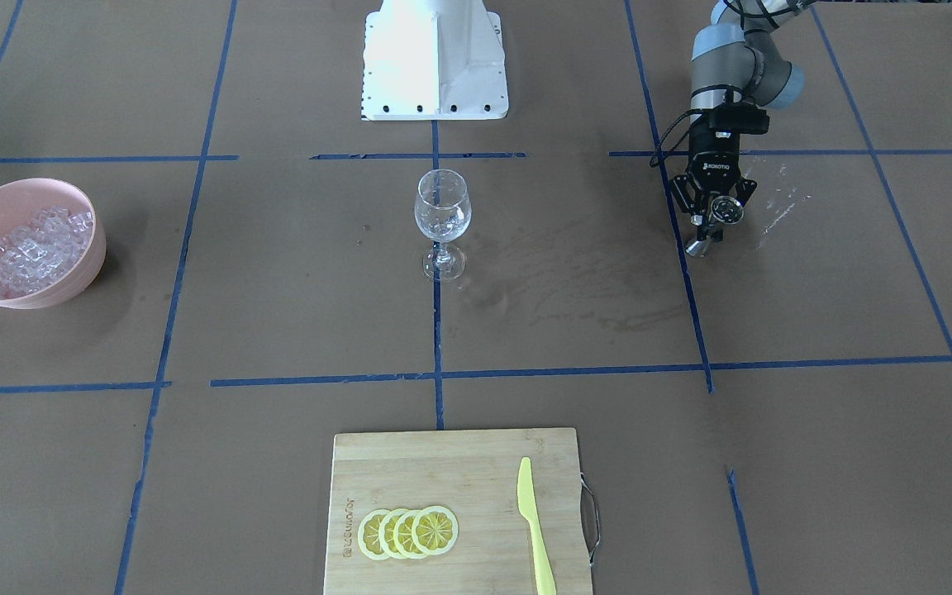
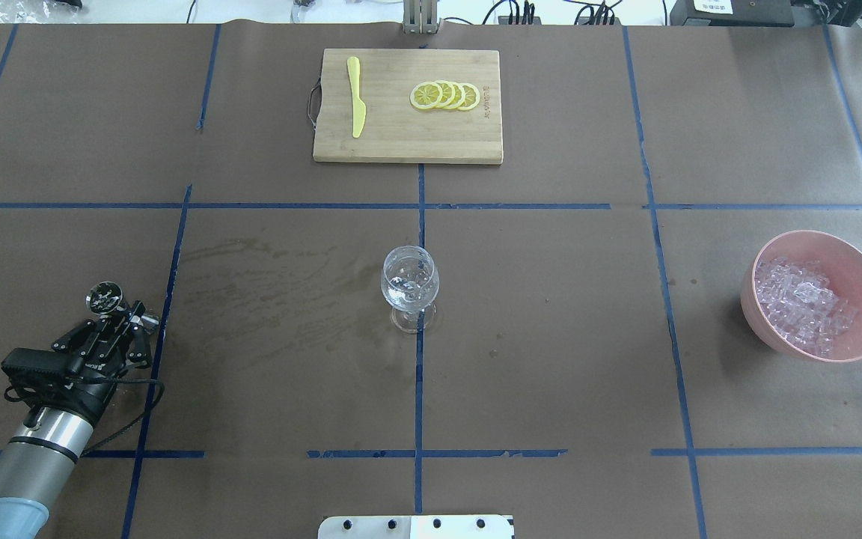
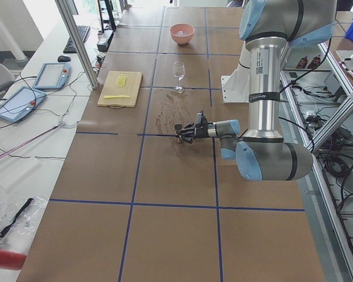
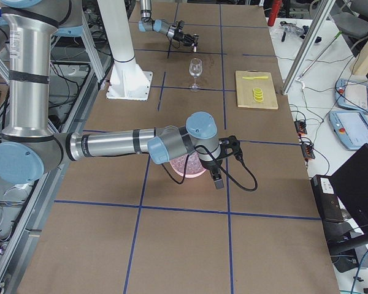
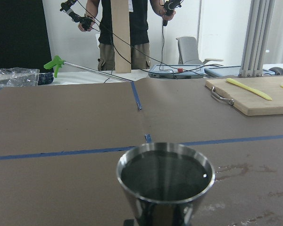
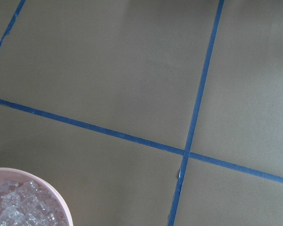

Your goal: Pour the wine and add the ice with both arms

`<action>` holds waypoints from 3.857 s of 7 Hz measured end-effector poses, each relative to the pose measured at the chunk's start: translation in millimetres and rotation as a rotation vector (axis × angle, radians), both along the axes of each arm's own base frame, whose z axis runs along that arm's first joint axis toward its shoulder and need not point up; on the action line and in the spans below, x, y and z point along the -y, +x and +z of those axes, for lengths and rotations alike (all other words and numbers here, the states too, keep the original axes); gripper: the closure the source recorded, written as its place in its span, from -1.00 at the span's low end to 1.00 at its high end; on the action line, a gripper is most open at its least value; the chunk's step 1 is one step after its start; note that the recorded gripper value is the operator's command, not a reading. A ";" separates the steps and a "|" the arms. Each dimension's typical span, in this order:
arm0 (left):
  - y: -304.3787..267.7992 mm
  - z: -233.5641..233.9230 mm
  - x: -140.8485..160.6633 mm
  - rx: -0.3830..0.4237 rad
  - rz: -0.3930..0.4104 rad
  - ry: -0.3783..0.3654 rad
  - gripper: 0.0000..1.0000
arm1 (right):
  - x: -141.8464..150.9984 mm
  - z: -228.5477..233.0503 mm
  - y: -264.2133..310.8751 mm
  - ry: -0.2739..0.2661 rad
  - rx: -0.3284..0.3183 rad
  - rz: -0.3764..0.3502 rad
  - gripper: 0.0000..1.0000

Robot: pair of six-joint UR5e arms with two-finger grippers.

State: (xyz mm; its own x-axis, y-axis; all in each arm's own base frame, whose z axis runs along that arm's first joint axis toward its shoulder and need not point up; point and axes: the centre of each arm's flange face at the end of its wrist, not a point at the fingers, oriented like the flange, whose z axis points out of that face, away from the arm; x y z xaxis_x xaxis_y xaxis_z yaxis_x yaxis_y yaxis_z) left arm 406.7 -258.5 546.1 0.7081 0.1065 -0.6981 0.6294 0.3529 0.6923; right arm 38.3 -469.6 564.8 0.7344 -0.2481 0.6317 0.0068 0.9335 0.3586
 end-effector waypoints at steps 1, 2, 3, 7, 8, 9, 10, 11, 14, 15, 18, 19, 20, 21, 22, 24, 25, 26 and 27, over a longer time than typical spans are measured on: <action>-0.3 -1.3 0.0 -0.006 0.000 0.001 1.00 | 0.0 0.0 0.1 0.000 -0.001 0.000 -1.00; -1.5 -3.7 -0.1 -0.021 0.000 0.003 1.00 | 0.0 0.1 0.1 0.000 -0.001 0.000 -1.00; -3.5 -8.0 -0.2 -0.041 0.001 0.007 1.00 | 0.2 0.1 0.1 0.000 -0.001 0.000 -1.00; -9.1 -69.0 -0.2 -0.031 0.036 0.112 1.00 | 0.7 0.2 0.0 -0.001 -0.001 0.000 -1.00; -4.9 -89.2 0.2 -0.013 0.048 0.167 1.00 | 0.7 0.2 0.1 0.000 -0.001 0.001 -1.00; 3.0 -111.2 1.5 -0.005 0.050 0.210 1.00 | 0.7 0.2 0.1 -0.001 -0.001 0.001 -1.00; 15.2 -135.0 3.4 -0.026 0.047 0.232 1.00 | 0.7 0.2 0.1 -0.001 -0.001 0.001 -1.00; 29.0 -159.9 6.4 -0.043 0.048 0.248 1.00 | 0.6 0.4 0.1 -0.001 -0.001 0.001 -1.00; 76.1 -242.8 18.4 0.097 0.060 0.311 1.00 | 0.1 0.9 0.1 -0.002 -0.001 0.001 -1.00; 92.3 -273.1 20.2 0.149 0.066 0.323 1.00 | 0.1 1.2 0.1 -0.003 -0.002 0.001 -1.00; 112.6 -327.2 29.2 0.253 0.111 0.345 1.00 | 0.1 2.7 0.1 -0.006 -0.002 0.001 -1.00; 109.9 -332.0 34.4 0.276 0.124 0.357 1.00 | 0.1 4.0 0.1 -0.009 -0.002 0.001 -1.00; 108.8 -332.8 38.6 0.303 0.132 0.363 1.00 | 0.2 4.6 0.1 -0.011 -0.002 0.001 -1.00; 109.1 -332.3 42.2 0.340 0.137 0.366 1.00 | 0.2 4.8 0.1 -0.011 -0.001 0.002 -1.00; 109.0 -331.4 45.7 0.364 0.136 0.365 1.00 | 0.2 4.9 0.1 -0.012 -0.001 0.002 -1.00; 112.1 -328.9 46.3 0.428 0.141 0.381 1.00 | 0.2 4.9 0.1 -0.012 -0.001 0.002 -1.00; 113.1 -327.5 45.9 0.489 0.140 0.399 1.00 | 0.2 5.4 0.1 -0.013 -0.001 0.002 -1.00; 113.5 -325.8 45.8 0.558 0.128 0.416 1.00 | 0.2 6.4 0.1 -0.015 -0.002 0.002 -1.00; 113.1 -325.1 46.2 0.642 0.109 0.432 1.00 | 0.3 7.6 0.1 -0.017 -0.002 0.002 -1.00</action>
